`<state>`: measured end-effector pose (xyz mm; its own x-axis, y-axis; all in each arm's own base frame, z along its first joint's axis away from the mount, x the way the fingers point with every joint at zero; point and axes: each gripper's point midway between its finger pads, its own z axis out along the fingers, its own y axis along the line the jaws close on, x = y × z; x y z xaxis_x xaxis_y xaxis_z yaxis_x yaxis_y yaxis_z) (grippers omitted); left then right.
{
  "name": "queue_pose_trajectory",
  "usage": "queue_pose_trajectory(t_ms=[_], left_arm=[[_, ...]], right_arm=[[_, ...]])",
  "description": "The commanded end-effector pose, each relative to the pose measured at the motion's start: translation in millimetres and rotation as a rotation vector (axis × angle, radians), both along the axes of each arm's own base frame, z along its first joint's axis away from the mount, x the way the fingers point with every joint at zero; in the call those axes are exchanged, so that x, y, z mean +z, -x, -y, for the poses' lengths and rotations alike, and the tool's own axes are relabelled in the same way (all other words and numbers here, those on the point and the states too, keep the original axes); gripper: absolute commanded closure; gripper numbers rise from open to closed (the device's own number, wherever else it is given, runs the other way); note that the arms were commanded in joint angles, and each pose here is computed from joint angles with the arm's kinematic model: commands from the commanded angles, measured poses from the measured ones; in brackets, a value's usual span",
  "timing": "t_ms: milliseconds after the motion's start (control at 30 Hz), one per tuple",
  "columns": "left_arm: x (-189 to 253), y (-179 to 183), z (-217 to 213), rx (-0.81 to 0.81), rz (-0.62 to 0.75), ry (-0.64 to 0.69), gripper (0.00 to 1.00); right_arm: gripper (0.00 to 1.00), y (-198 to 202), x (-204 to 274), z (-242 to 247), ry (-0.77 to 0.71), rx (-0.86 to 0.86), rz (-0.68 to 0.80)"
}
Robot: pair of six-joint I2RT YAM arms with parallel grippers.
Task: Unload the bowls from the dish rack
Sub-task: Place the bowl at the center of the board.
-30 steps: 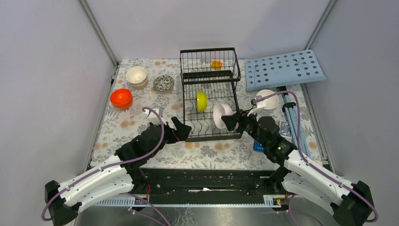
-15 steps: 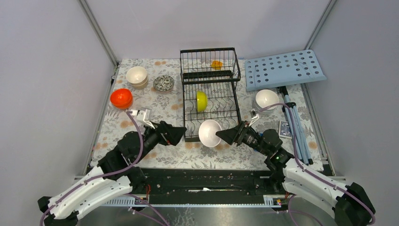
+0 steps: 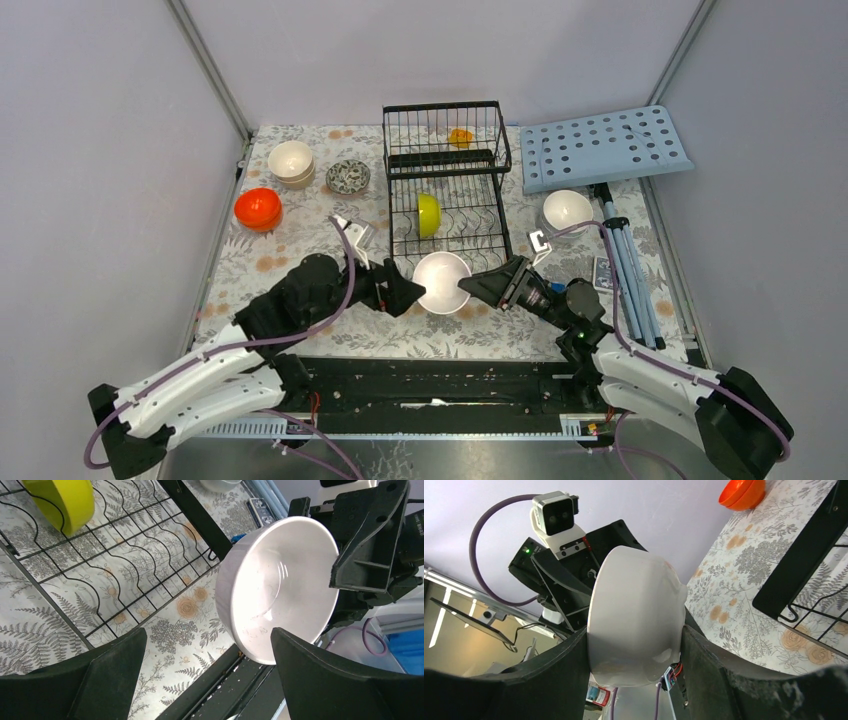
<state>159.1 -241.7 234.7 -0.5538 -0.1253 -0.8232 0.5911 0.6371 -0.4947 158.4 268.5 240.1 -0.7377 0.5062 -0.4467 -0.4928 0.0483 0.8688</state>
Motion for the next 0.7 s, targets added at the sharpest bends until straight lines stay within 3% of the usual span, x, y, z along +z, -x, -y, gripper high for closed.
queue_pose_trajectory(t_ms=[0,200,433,667], left_arm=[[30.3,1.1,10.7,-0.05,0.042,0.041,0.02],[26.6,-7.5,10.1,-0.013,0.014,-0.019,0.1],[25.2,-25.5,3.2,0.093,-0.006,-0.097,0.3],[22.7,-28.9,0.0,0.141,-0.018,-0.163,0.39]], right_arm=[[0.75,13.8,32.4,1.9,-0.113,0.049,0.074],[0.75,11.6,25.9,1.4,-0.1,0.041,0.061],[0.76,8.7,20.3,0.2,-0.089,0.036,0.037],[0.77,4.2,14.3,-2.1,-0.066,0.025,0.016]])
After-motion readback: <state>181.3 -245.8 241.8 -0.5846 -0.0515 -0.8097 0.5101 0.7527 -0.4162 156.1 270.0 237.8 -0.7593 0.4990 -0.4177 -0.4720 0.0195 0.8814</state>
